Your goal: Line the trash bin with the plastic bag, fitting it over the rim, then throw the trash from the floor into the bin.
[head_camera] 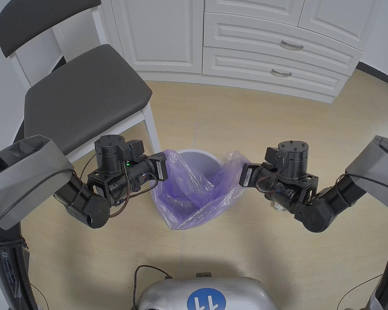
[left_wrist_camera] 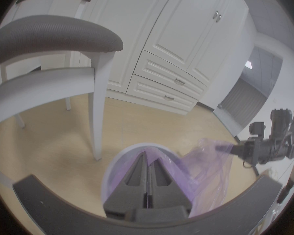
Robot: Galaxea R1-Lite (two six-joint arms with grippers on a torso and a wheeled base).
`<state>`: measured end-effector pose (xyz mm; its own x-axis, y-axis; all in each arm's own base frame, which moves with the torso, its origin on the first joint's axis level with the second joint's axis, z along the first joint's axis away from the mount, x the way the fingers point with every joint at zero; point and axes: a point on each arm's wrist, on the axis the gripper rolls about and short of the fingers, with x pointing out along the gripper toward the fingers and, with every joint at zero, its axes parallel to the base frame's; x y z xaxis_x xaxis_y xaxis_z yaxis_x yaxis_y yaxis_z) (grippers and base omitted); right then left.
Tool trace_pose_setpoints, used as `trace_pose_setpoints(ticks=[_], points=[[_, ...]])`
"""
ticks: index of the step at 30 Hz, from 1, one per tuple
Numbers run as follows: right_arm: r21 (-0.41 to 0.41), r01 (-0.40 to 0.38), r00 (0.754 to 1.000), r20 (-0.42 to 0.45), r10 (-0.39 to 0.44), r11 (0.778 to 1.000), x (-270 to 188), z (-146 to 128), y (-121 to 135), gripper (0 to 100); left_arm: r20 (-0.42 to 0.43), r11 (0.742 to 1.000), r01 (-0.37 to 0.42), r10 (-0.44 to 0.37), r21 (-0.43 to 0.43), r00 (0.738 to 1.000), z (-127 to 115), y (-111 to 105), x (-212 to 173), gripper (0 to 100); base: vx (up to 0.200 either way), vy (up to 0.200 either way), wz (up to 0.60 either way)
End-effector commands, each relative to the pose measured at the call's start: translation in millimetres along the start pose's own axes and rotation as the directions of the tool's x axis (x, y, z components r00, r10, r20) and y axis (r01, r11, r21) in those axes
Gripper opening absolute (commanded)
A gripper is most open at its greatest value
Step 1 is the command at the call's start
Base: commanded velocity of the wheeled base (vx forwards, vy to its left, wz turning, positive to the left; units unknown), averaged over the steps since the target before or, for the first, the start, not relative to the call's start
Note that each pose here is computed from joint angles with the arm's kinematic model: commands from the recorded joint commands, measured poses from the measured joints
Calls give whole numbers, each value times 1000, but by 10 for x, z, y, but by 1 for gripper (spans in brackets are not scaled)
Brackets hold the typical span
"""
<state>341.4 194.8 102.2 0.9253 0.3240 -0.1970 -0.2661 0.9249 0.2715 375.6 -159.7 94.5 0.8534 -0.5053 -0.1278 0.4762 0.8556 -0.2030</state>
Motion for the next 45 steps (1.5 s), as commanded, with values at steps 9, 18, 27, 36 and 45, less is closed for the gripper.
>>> trace_pose_setpoints(ticks=[9,18,27,36,45], points=[[-240,77,994,-53,-93,968,-168,-145,-360,0,-126,966,-103,136,239,983,-64,430,-259,0,0,0,0],[-413,63,994,-53,-93,909,-379,-322,-447,0,-140,958,-114,155,265,978,-100,501,-294,0,0,0,0],[-556,50,983,-118,-139,829,-596,-434,-558,0,-144,942,-130,182,311,973,-100,598,-328,0,0,0,0],[-612,69,969,-148,-200,788,-633,-529,-608,0,-182,937,-141,207,319,961,-112,637,-375,0,0,0,0],[-647,82,955,-167,-246,758,-646,-597,-667,0,-207,921,-174,256,348,944,-97,684,-422,0,0,0,0]])
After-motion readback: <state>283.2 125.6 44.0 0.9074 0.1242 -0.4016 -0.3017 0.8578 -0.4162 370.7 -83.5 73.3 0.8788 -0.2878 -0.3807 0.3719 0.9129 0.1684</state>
